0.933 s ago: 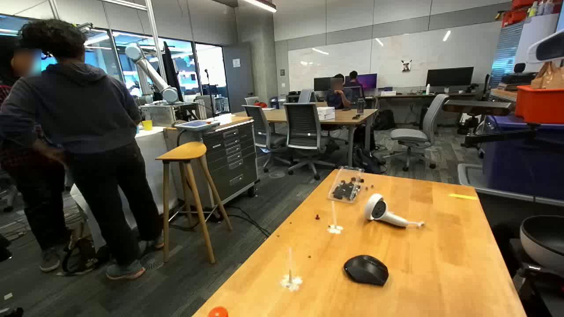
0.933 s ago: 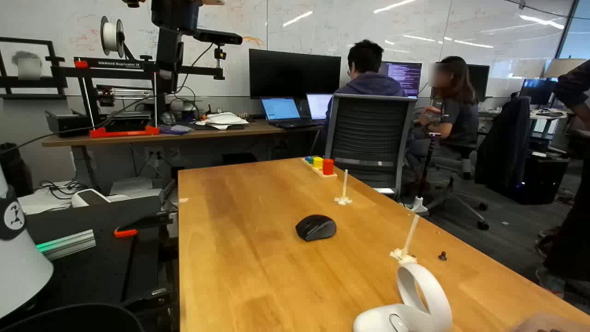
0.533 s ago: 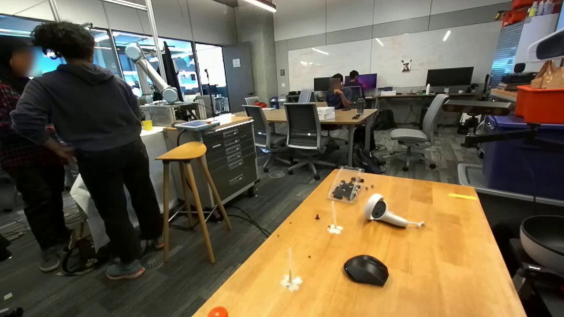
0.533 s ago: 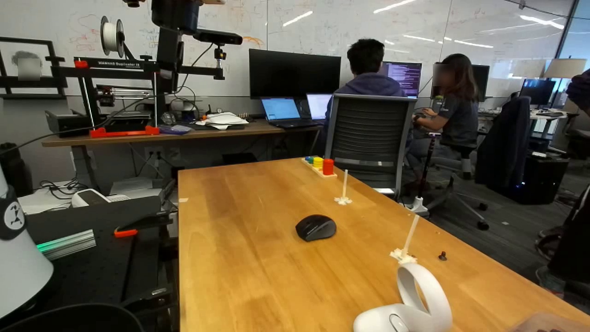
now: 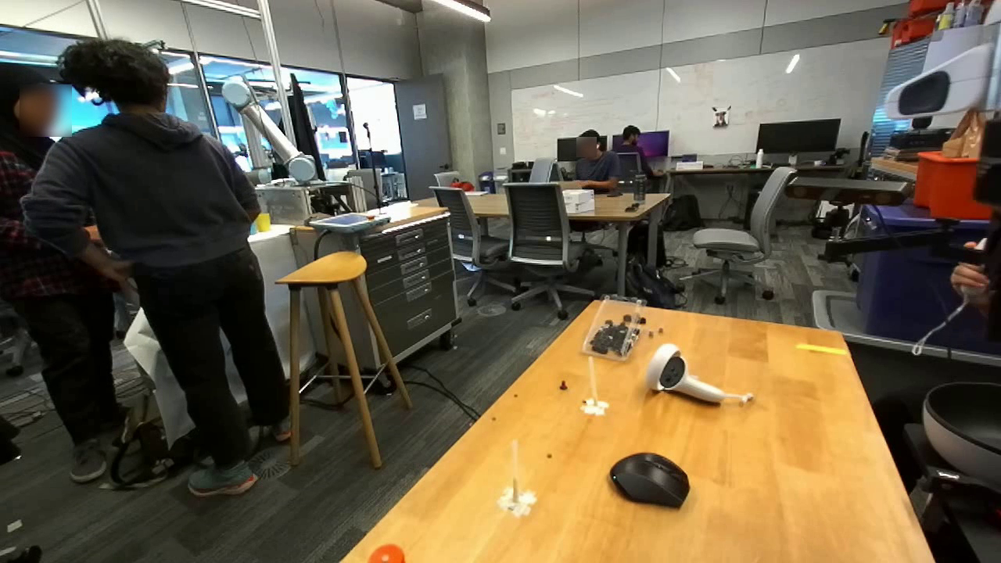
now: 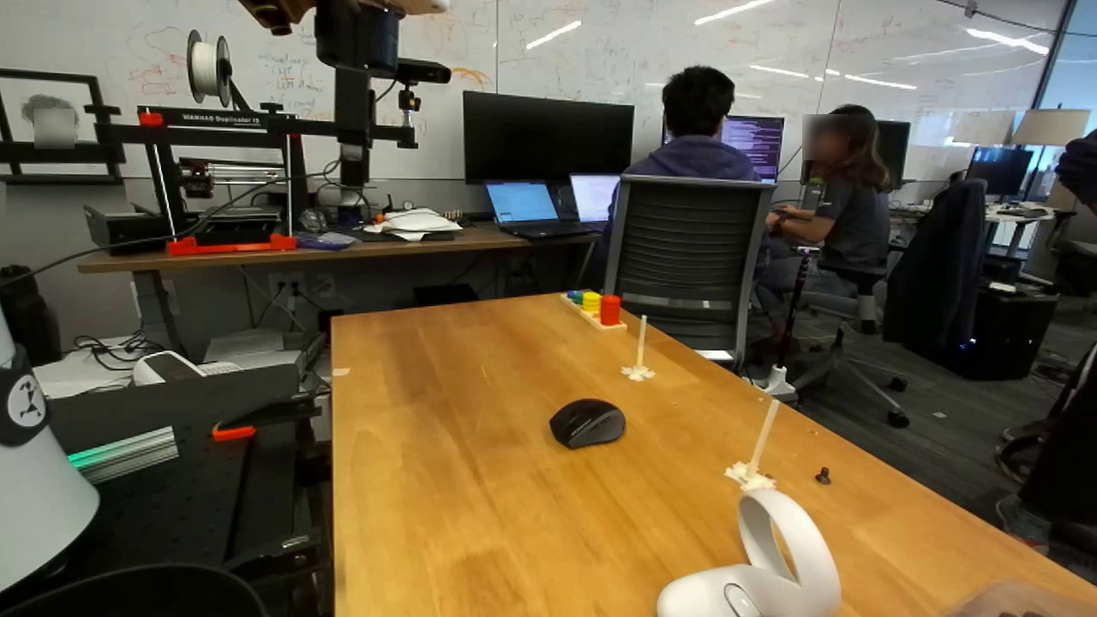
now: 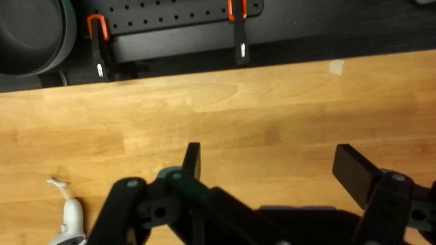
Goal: Move the mouse slightly backwards
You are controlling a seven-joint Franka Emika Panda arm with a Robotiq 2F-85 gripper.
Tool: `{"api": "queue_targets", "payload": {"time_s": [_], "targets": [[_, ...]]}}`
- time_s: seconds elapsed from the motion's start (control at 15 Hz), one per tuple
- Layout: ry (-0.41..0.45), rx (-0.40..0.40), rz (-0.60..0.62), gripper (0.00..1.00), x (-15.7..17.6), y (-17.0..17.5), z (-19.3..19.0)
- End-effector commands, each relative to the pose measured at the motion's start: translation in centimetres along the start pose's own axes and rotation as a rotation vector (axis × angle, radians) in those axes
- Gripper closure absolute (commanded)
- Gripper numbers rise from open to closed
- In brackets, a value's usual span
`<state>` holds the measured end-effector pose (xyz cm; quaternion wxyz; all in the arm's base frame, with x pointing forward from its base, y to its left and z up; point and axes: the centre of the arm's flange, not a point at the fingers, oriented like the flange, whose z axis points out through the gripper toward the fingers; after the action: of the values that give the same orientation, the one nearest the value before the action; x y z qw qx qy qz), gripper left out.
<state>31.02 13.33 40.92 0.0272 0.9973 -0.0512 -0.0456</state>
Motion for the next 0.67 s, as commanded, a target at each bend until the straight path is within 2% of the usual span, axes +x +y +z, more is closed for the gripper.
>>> {"api": "queue_targets", "payload": {"time_s": [0.0,0.07,0.13,0.2,0.27,0.6], "targets": [[0.108,-0.041,0.083,0.00,5.6,1.4,2.0],[0.146,-0.047,0.108,0.00,7.0,1.9,2.6],[0.181,-0.052,0.135,0.25,8.4,2.6,3.2],[0.212,-0.055,0.161,0.26,9.6,3.1,3.8],[0.239,-0.057,0.192,0.32,10.8,3.6,4.5],[0.316,-0.072,0.320,0.73,14.5,5.5,7.7]]}}
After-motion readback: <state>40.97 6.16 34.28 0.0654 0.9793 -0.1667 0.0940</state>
